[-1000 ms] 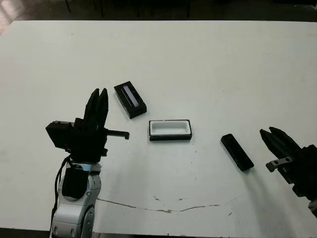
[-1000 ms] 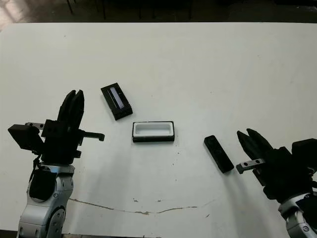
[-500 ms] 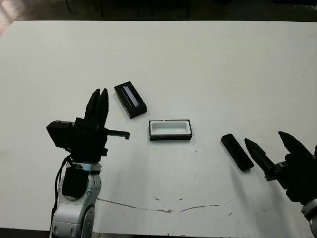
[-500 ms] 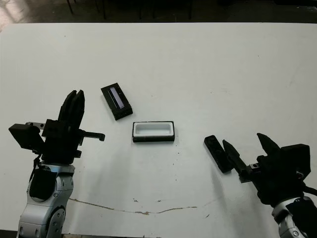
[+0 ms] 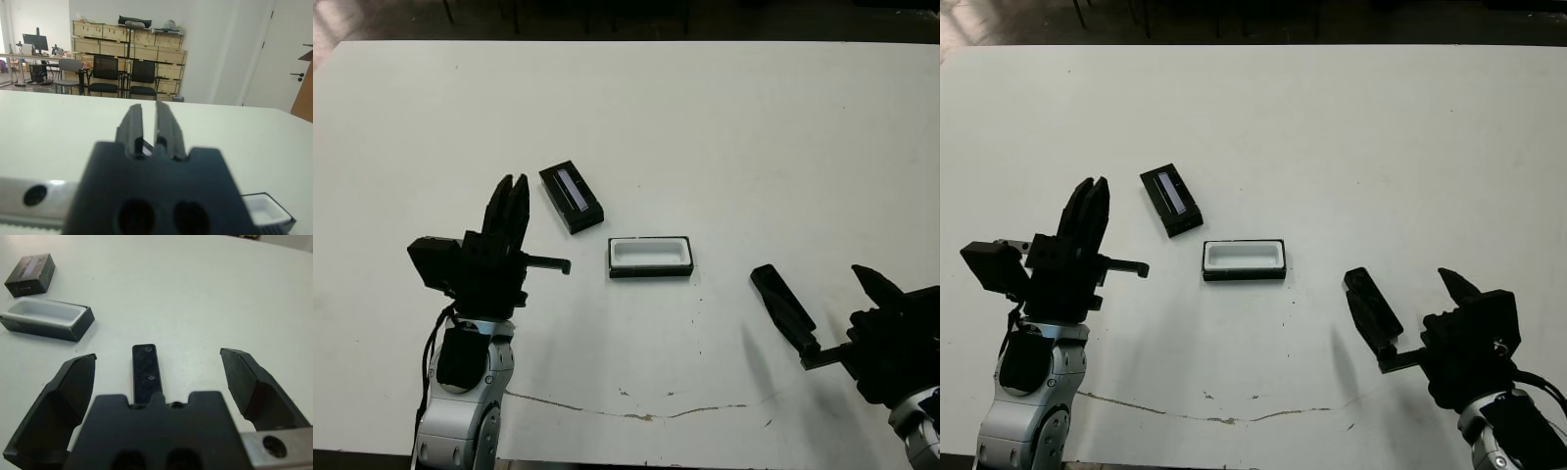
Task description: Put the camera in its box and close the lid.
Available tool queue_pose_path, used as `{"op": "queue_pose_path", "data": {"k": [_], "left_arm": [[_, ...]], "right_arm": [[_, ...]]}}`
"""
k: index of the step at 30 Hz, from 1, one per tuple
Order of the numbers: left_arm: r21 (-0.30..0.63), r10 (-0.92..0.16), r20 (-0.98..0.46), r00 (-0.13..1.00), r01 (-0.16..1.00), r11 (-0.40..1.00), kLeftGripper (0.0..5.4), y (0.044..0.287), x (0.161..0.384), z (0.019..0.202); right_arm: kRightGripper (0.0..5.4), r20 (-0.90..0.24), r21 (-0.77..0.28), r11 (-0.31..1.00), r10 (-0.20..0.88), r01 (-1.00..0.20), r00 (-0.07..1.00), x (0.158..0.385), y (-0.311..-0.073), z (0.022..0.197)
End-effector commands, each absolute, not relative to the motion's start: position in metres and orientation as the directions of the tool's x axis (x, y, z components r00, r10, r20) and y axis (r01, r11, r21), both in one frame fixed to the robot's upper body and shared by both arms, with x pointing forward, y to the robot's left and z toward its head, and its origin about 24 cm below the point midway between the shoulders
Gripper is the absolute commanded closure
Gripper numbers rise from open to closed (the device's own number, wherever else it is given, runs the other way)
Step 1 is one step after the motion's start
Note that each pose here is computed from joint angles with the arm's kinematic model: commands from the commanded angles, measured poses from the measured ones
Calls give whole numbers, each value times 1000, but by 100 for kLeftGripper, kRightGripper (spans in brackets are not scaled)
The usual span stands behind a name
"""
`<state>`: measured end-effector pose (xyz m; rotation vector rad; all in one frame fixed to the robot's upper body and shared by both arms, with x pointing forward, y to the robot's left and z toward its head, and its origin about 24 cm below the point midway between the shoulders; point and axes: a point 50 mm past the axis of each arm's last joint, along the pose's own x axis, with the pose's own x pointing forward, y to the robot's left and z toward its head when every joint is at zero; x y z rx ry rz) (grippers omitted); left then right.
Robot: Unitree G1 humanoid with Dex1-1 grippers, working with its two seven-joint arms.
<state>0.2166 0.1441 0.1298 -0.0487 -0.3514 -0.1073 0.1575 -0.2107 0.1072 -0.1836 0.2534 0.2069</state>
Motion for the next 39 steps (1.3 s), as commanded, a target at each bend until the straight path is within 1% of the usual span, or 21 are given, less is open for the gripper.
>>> {"op": "queue_pose_path", "data": {"k": [1,15,20,27,30,31,35,39], "left_arm": [[-22,-96,308,947,108,994,540,147,216,123],[-24,-95,309,946,107,994,540,148,215,123],[-18,-100,306,947,111,994,540,149,215,123],[-19,-98,307,947,109,994,540,149,215,123],[-12,-99,310,945,108,994,540,150,215,123],[-11,-98,311,945,107,994,540,150,215,123],[-15,-101,309,946,111,994,540,151,215,123],[-25,-100,306,947,113,993,540,151,215,123]], "right_arm": [[1,-322,-143,965,164,-219,932,155,-212,97],[1,-408,-118,966,164,-230,898,152,-207,73],[1,-433,-105,968,163,-229,887,148,-204,67],[1,-449,-115,968,151,-224,881,147,-204,64],[27,-450,-107,970,148,-217,881,147,-204,63],[45,-447,-112,970,146,-217,883,147,-204,63],[131,-438,-110,973,136,-203,889,146,-205,61],[216,-434,-69,980,140,-187,890,145,-206,56]]}}
